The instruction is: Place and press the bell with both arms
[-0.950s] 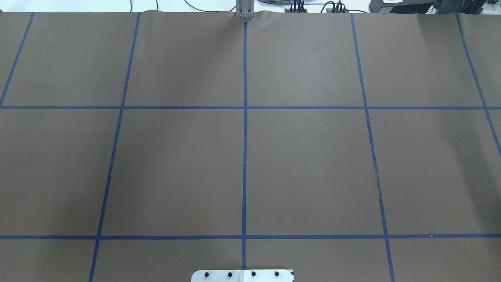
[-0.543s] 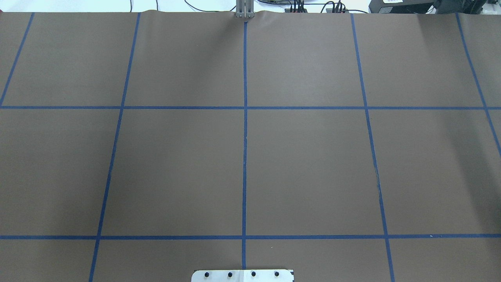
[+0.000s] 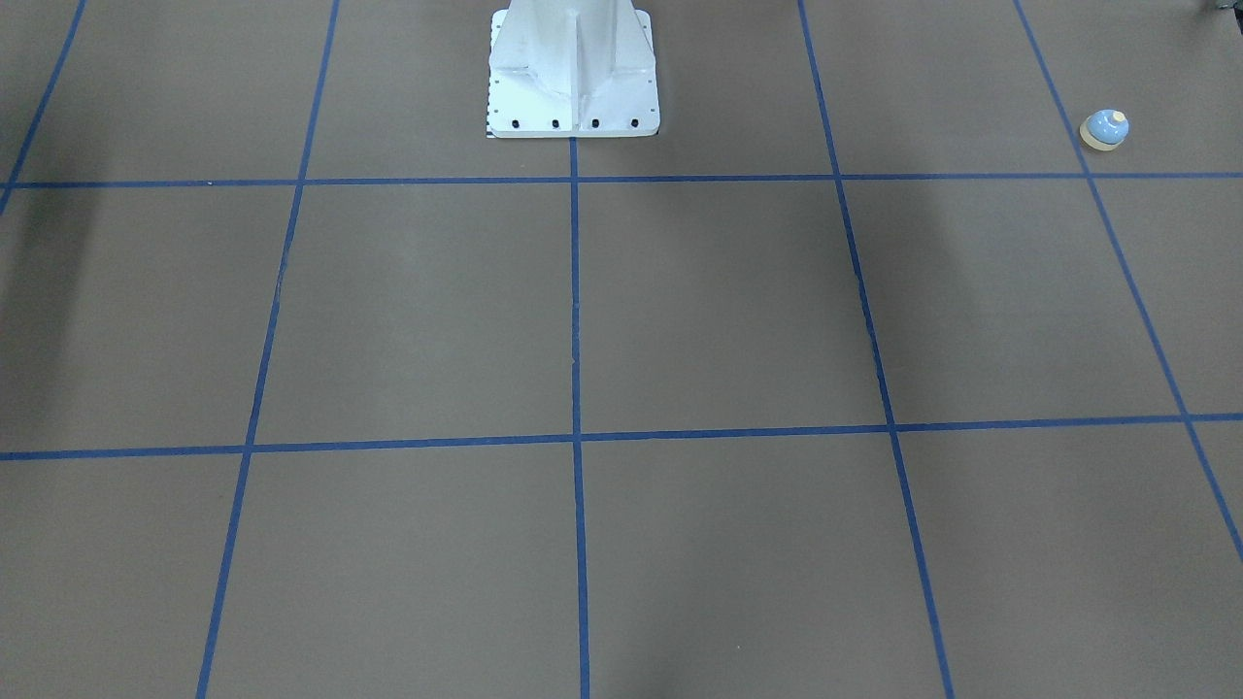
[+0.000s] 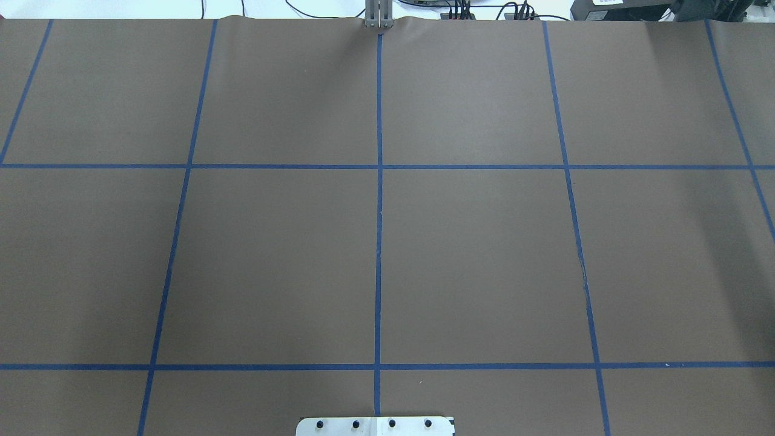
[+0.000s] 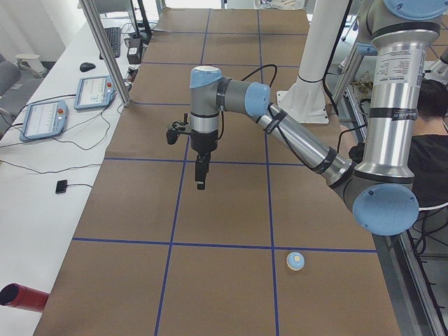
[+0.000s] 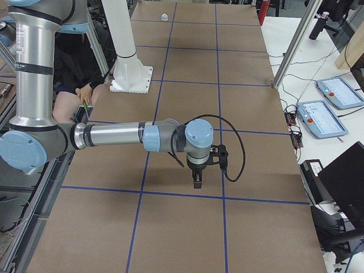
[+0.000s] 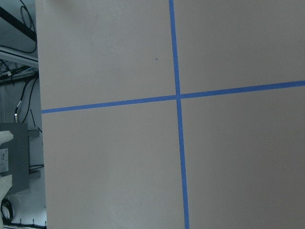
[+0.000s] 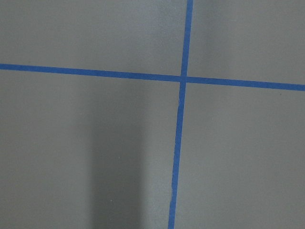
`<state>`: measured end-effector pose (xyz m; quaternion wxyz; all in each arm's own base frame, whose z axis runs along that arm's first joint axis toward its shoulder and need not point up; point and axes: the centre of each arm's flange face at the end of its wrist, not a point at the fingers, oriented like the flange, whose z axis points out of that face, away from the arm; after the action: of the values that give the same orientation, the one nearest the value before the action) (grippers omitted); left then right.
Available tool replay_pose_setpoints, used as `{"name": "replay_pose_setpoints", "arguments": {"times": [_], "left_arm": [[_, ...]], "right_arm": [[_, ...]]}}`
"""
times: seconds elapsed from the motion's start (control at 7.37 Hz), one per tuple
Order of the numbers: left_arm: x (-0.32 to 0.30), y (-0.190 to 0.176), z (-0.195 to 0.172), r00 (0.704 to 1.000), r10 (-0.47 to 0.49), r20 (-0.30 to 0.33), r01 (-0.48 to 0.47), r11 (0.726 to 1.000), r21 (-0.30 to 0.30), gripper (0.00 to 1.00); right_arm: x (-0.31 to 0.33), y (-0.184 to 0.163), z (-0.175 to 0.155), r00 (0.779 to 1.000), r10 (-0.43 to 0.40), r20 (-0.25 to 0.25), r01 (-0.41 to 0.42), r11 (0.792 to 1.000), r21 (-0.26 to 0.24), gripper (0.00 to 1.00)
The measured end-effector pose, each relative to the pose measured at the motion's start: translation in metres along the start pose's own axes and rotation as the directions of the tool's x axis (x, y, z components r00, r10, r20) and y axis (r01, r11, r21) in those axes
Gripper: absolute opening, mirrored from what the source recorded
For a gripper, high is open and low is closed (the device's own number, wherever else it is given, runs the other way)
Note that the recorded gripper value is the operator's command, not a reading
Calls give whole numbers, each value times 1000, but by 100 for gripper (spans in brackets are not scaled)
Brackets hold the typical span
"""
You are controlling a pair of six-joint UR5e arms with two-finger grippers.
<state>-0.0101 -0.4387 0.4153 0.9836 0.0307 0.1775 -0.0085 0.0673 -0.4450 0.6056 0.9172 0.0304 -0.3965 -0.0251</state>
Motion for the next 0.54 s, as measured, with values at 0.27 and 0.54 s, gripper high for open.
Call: {"name": "replay_pose_setpoints", "arguments": {"times": [0.27,0.54], "left_arm": [[28,17,-10,995,-93,38,94,996,-6,100],[59,24,-2,977,-199,73,200,980,-7,100]], "right_arm": [[-2,0,-2,1000,-4,1,4,1000,4,100],[-8,1,-7,1000,-14,2,14,1000,13,100]]}}
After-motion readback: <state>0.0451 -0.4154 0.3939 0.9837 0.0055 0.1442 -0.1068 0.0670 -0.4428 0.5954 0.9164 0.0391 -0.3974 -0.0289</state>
